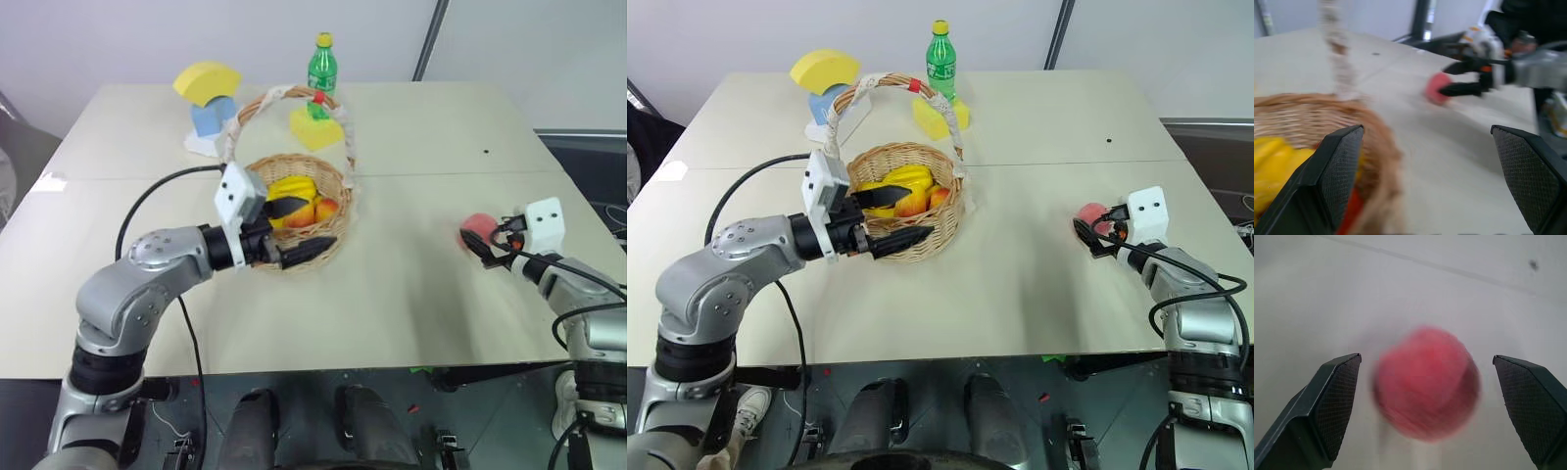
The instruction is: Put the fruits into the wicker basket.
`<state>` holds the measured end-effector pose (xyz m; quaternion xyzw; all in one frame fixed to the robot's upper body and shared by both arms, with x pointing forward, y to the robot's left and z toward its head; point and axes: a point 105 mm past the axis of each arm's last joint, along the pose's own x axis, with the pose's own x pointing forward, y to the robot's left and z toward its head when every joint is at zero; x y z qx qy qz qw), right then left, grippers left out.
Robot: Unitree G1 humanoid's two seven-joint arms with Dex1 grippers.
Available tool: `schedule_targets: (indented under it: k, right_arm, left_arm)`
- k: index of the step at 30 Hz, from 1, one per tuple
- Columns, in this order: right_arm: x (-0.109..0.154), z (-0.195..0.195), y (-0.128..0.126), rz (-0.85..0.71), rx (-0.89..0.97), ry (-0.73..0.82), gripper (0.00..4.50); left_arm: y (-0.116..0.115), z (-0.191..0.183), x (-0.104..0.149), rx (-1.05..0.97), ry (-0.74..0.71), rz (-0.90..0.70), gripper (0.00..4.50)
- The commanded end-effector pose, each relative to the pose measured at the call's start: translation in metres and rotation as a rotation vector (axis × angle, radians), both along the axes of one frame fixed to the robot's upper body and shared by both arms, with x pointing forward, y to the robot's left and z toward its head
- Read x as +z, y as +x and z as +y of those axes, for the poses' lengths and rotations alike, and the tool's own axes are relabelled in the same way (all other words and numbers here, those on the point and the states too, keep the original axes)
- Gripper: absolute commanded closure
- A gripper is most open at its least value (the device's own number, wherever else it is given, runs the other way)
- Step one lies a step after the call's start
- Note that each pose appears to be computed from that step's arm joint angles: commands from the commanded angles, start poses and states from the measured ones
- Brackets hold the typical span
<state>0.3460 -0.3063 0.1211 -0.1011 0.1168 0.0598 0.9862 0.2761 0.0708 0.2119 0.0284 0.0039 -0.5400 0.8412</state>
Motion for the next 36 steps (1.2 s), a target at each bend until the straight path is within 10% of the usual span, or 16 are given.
schedule_targets:
  k: [1, 6, 11, 20, 30, 34, 36]
  right_arm:
    - [0.007, -0.007, 0.008, -0.031, -0.042, 0.012, 0.0]
    - [0.007, -0.004, 0.014, -0.045, -0.031, 0.046, 0.0]
    - [0.024, 0.008, 0.013, -0.108, 0.021, 0.027, 1.82]
    - [0.109, 0.183, -0.036, -0.321, 0.792, 0.07, 1.82]
    - [0.098, 0.275, -0.005, -0.274, 0.804, 0.108, 1.82]
    - [0.101, 0.28, -0.001, -0.305, 0.792, 0.095, 0.05]
    - [0.106, 0.278, -0.004, -0.339, 0.795, 0.085, 0.05]
  left_arm:
    - [-0.01, -0.006, 0.005, -0.048, 0.005, -0.034, 0.06]
    - [-0.007, -0.005, 0.0, -0.03, 0.019, -0.033, 0.06]
    - [-0.003, 0.005, 0.0, 0.015, -0.011, -0.031, 0.0]
    - [0.003, 0.089, -0.013, 0.268, -0.061, -0.099, 0.0]
    - [-0.01, 0.099, -0.018, 0.332, -0.077, -0.14, 0.0]
    - [-0.012, 0.097, -0.017, 0.344, -0.09, -0.149, 0.0]
    - [-0.012, 0.096, -0.017, 0.346, -0.096, -0.149, 0.0]
